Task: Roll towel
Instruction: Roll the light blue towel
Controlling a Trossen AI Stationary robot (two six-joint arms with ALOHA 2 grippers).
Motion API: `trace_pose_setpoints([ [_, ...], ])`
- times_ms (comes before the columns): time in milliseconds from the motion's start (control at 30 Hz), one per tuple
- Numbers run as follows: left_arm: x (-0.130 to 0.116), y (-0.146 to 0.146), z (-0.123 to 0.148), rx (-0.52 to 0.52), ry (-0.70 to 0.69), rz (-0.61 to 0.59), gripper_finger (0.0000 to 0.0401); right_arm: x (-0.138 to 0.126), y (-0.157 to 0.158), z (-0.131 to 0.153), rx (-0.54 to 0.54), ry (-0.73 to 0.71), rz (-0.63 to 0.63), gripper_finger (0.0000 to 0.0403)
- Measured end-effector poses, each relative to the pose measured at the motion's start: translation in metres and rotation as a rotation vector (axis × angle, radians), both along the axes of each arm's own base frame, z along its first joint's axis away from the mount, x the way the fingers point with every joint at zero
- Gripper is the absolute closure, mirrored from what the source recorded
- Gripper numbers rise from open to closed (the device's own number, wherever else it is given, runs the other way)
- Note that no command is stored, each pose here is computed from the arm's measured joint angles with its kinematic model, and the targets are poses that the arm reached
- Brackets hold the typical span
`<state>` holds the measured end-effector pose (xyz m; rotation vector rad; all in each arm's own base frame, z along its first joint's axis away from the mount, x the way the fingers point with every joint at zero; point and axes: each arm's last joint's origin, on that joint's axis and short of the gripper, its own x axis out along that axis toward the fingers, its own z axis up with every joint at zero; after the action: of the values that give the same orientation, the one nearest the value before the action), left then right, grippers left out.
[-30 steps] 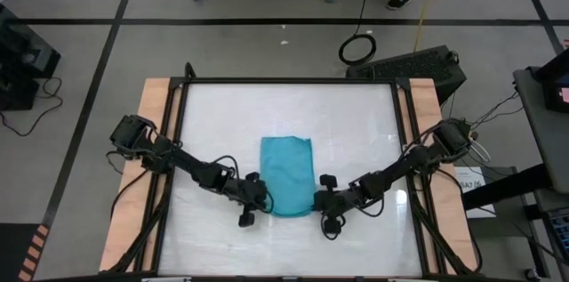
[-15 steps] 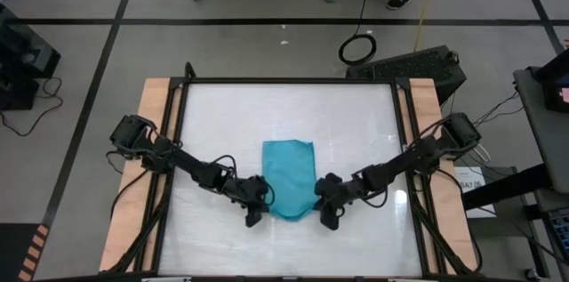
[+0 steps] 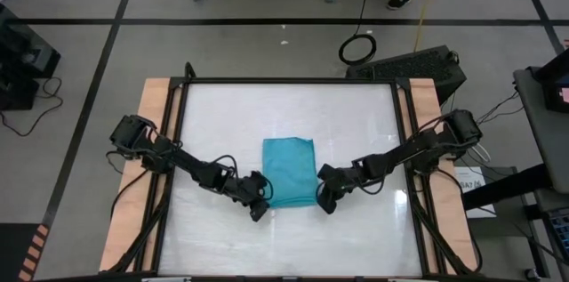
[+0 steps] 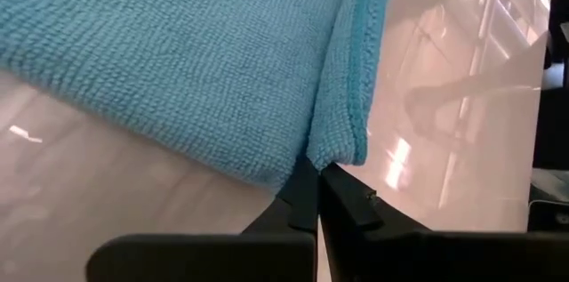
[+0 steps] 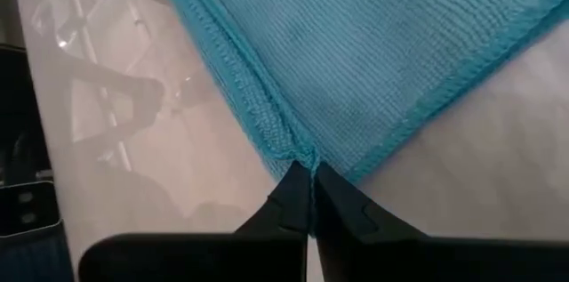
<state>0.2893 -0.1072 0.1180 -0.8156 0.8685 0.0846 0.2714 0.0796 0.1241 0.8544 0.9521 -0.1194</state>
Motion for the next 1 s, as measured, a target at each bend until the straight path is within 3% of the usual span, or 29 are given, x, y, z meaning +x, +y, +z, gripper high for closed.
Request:
trace_pose_setpoints([
  [267,0.0,0.0,0.0,-0.013,0.008,0.022,0.0398,0.004,-0.009,0.001,0.008,-0.013,-0.025,0.0383],
  [567,-0.001,0.0,-0.001,-0.027,0.023,0.04,0.0397,0.004,-0.012,0.011,-0.15,-0.111,0.039,0.0263],
  [733,-0.001,0.001,-0.001,-0.029,0.023,0.052,0.0397,-0.001,-0.003,0.031,-0.342,-0.251,0.202,0.0223],
  [900,-0.001,0.001,-0.001,-0.029,0.023,0.053,0.0397,-0.011,0.021,0.041,-0.532,-0.38,0.488,0.0229],
  [1000,0.0,0.001,-0.001,-0.029,0.023,0.055,0.0397,-0.014,0.032,0.039,-0.612,-0.404,0.591,0.024],
])
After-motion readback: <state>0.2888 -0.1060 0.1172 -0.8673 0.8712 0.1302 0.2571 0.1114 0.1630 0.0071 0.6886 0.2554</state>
